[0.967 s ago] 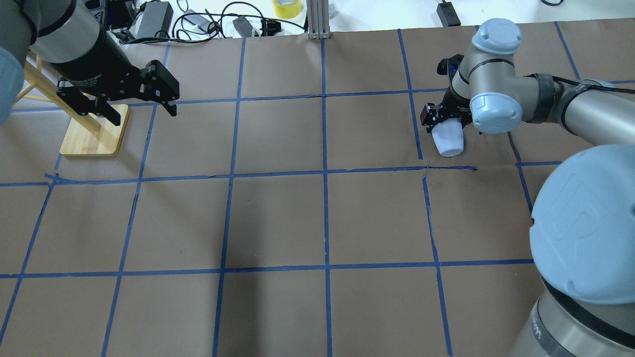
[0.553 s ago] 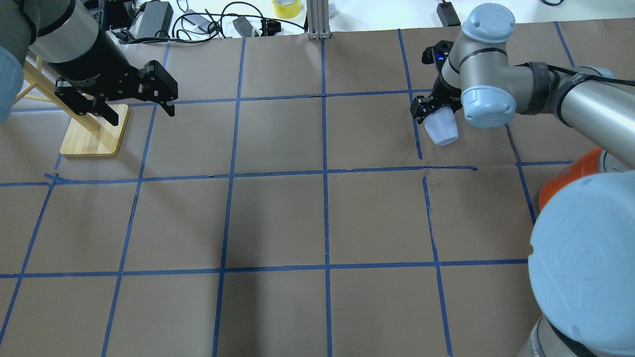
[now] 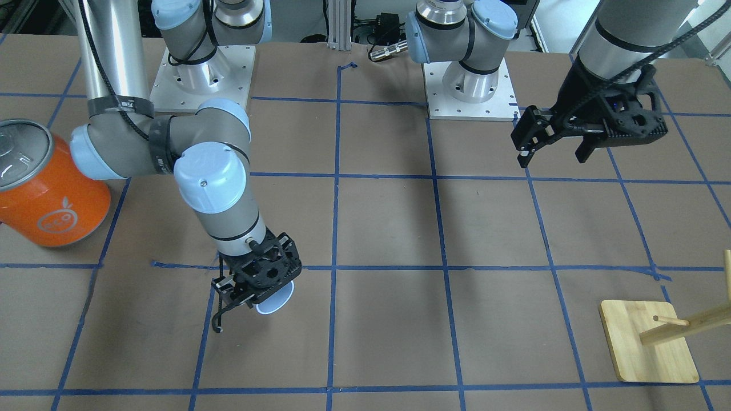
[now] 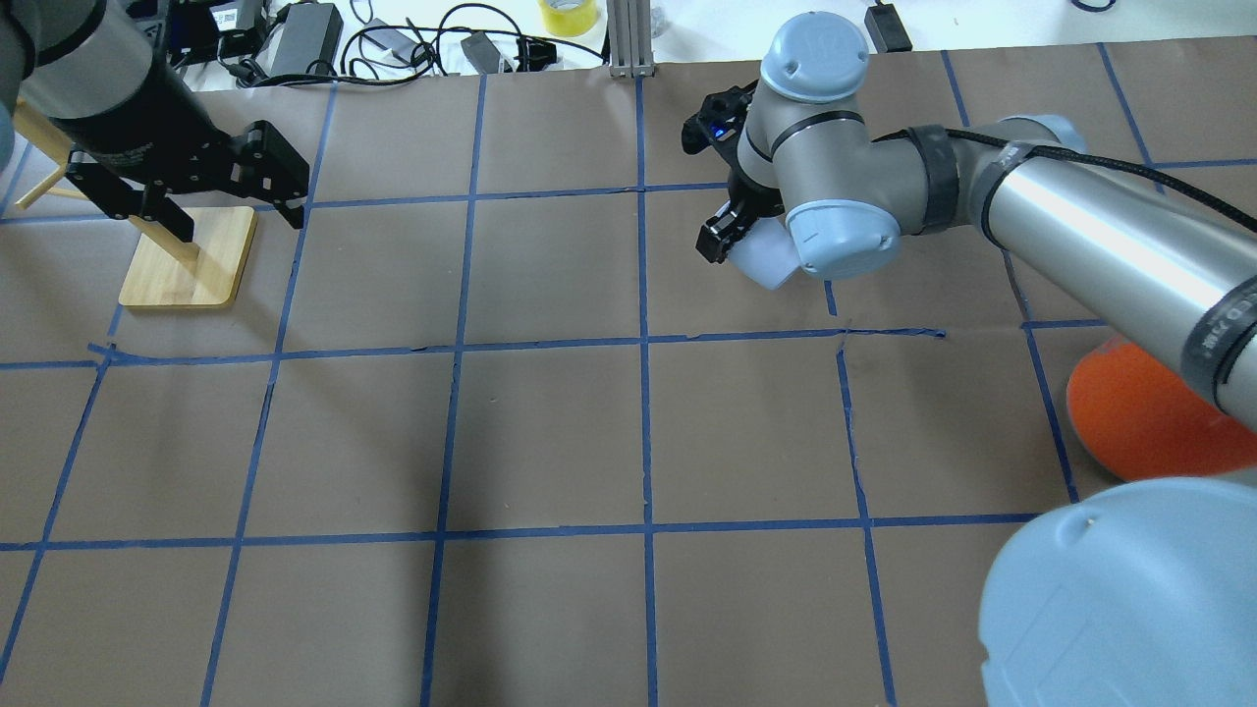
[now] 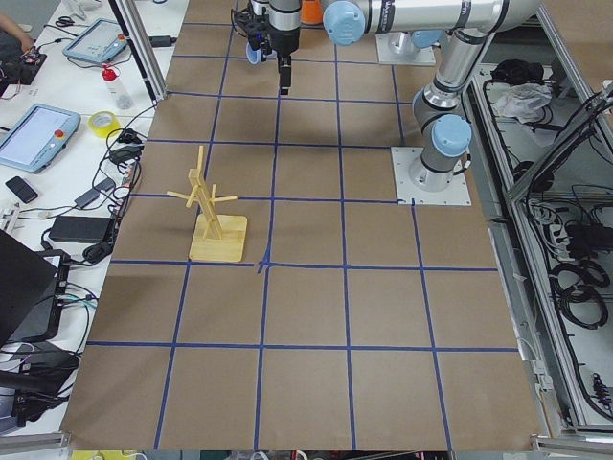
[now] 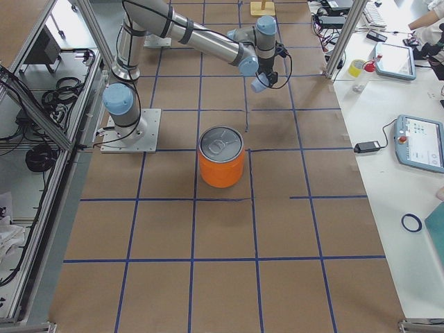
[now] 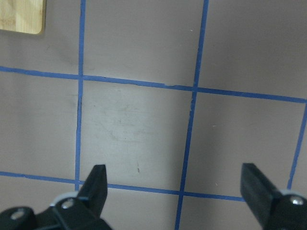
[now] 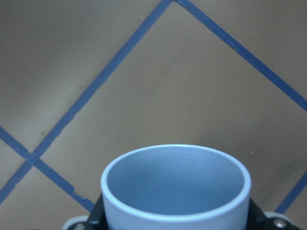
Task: Flip cup
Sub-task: 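Lift the cup with the right gripper and carry it toward the table center, then set the cup down on its side and open the right gripper, then raise the right gripper away while the left gripper reaches to the cup's open end, then grasp the cup rim with the left gripper and lift it upright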
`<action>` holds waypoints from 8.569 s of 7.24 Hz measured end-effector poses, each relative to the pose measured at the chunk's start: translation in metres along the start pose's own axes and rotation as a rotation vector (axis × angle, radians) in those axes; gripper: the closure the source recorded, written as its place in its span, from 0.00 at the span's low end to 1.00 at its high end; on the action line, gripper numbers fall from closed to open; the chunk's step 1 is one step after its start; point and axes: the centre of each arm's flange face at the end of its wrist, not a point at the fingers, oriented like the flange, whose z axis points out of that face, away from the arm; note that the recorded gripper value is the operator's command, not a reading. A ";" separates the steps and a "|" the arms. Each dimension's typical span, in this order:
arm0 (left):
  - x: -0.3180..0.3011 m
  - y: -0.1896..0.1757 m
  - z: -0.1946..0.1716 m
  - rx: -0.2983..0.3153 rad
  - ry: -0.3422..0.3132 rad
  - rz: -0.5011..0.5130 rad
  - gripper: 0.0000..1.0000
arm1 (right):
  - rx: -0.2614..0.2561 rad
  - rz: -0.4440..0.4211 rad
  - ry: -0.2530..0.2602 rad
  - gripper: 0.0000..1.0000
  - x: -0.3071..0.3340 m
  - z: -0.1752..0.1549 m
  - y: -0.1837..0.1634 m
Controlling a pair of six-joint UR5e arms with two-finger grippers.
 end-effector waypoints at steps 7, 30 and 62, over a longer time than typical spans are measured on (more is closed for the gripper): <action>-0.044 -0.005 0.005 -0.010 -0.009 0.009 0.00 | 0.081 -0.683 -0.014 1.00 -0.145 0.040 -0.053; -0.010 -0.024 0.042 -0.021 0.089 0.034 0.00 | 0.046 -0.590 -0.054 0.43 -0.041 -0.085 -0.002; 0.139 -0.156 0.131 0.202 -0.130 0.241 1.00 | -0.097 0.637 0.073 0.00 0.025 -0.286 0.107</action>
